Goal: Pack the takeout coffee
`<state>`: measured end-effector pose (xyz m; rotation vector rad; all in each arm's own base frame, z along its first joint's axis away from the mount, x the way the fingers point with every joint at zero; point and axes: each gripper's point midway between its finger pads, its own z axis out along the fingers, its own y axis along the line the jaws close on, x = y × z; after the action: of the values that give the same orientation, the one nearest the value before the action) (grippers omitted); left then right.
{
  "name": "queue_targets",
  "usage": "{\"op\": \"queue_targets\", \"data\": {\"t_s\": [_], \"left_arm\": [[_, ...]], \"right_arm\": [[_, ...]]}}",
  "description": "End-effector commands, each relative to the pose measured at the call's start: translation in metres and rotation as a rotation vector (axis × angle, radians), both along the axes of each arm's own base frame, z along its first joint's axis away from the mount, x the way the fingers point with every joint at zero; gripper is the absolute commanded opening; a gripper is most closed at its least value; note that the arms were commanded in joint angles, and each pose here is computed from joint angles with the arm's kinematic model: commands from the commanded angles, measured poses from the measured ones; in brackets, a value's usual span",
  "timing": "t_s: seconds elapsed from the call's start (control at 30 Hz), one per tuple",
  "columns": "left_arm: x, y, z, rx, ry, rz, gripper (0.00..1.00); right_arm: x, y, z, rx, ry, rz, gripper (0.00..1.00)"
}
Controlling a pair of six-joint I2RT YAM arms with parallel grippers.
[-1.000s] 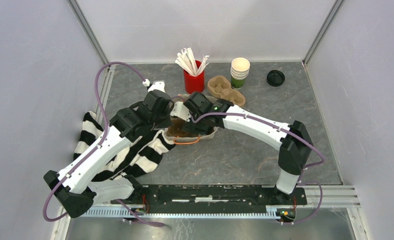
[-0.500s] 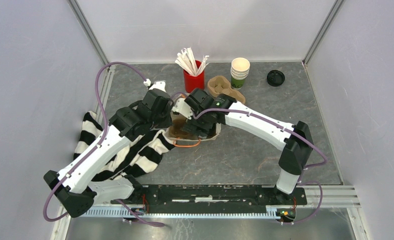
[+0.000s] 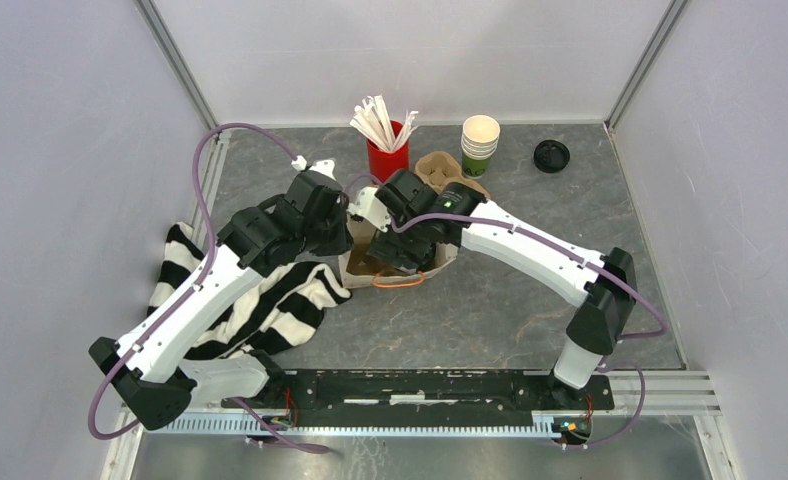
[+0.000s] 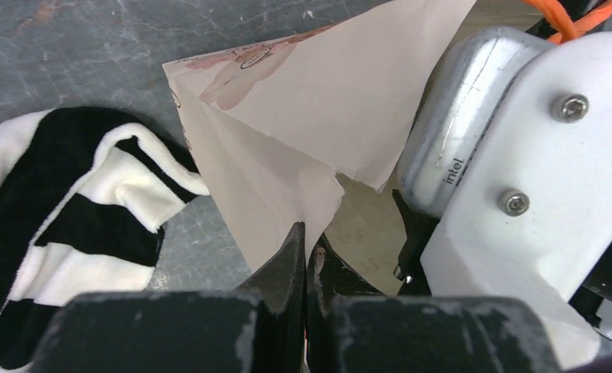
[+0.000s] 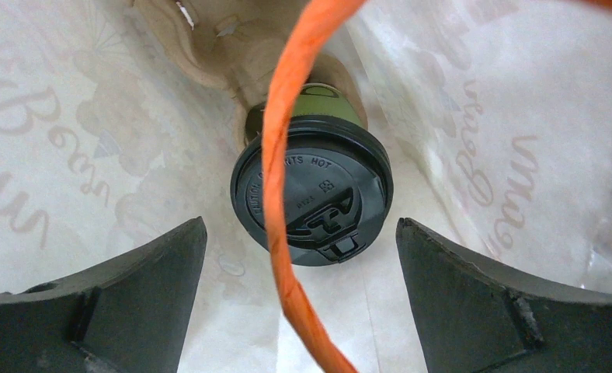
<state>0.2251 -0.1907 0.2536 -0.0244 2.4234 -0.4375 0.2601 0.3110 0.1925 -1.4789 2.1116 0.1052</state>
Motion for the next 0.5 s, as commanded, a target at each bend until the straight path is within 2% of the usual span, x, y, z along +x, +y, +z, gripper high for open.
{"op": "queue_targets", "data": {"t_s": [0.0, 0.17, 0.3, 0.47], "left_arm": [[-0.008, -0.017, 0.011, -0.095, 0.045, -0.008, 0.02], [-0.011, -0.015, 0.013, -0.115, 0.051, 0.004, 0.02], [-0.011, -0.011, 0.014, -0.112, 0.053, 0.022, 0.02], [-0.012, -0.009, 0.022, -0.147, 0.032, 0.042, 0.02]], "right_arm": [[0.001, 0.009, 0.056, 0.149, -0.077, -0.011, 0.94], [-0.014, 0.007, 0.073, 0.209, -0.055, 0.032, 0.9], [-0.027, 0.008, 0.083, 0.226, -0.009, 0.069, 0.92], [-0.044, 0.003, 0.068, 0.194, 0.066, 0.128, 0.95]]}}
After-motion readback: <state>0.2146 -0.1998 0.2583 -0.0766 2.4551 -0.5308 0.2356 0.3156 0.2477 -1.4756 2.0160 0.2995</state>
